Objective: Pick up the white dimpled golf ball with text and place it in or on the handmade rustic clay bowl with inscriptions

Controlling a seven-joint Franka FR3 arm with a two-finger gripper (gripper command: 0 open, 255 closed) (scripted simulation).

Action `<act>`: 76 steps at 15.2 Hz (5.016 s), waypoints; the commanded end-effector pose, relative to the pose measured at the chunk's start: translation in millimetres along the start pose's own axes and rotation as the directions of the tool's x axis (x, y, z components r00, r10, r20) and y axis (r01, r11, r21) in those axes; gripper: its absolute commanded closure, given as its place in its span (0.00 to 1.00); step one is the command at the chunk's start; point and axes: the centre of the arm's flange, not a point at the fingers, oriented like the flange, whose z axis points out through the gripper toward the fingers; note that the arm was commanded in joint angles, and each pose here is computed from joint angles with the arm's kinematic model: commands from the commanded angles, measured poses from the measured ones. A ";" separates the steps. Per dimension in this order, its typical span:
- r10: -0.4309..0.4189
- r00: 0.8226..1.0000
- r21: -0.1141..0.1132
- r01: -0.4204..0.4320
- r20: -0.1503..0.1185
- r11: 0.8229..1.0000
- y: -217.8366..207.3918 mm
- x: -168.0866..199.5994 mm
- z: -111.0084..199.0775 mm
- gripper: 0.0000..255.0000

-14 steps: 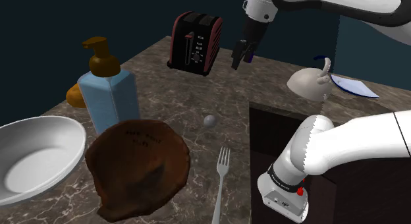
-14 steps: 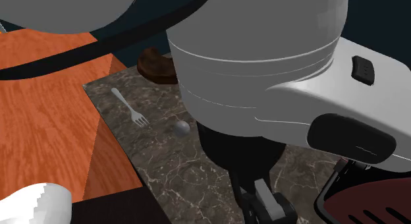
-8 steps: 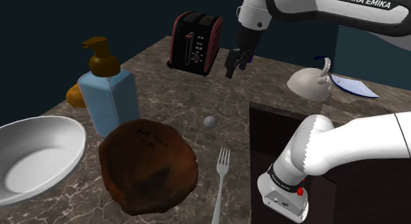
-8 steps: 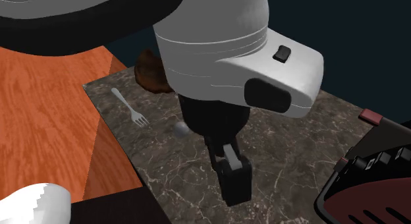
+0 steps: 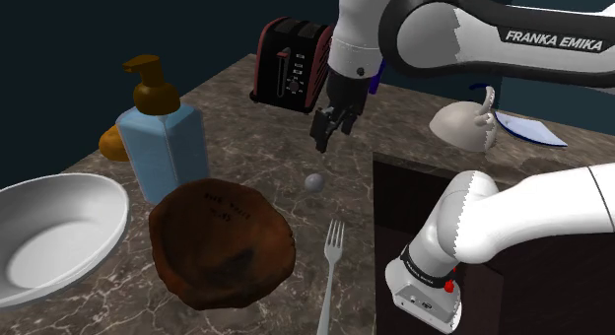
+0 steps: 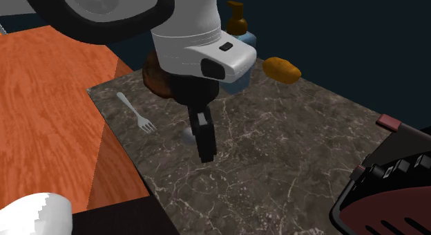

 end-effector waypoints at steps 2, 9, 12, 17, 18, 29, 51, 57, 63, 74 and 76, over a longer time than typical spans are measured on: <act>0.014 1.000 -0.016 -0.014 0.013 1.000 -36.7 -10.5 11.5 0.00; 0.029 0.999 -0.036 -0.028 0.029 0.999 -85.6 -20.1 42.0 0.00; 0.029 0.999 -0.036 -0.028 0.029 0.999 -85.0 -20.6 57.8 0.00; 0.029 0.999 -0.036 -0.028 0.029 0.999 -84.7 -20.9 66.1 0.00; 0.029 0.999 -0.036 -0.028 0.029 0.999 -84.7 -20.9 66.1 0.00; 0.029 0.999 -0.036 -0.028 0.029 0.999 -84.8 -19.6 66.3 1.00; 0.029 0.999 -0.036 -0.028 0.029 0.999 -75.1 -16.5 -38.9 1.00; 0.029 0.999 -0.036 -0.028 0.029 0.999 -72.2 -15.2 -70.5 1.00; 0.029 0.999 -0.036 -0.028 0.029 0.999 -69.3 -13.9 -102.0 1.00; 0.029 0.999 -0.036 -0.028 0.029 0.999 -200.8 -17.6 -111.3 1.00; 0.029 0.999 -0.036 -0.028 0.029 0.999 -227.2 -18.4 -112.9 1.00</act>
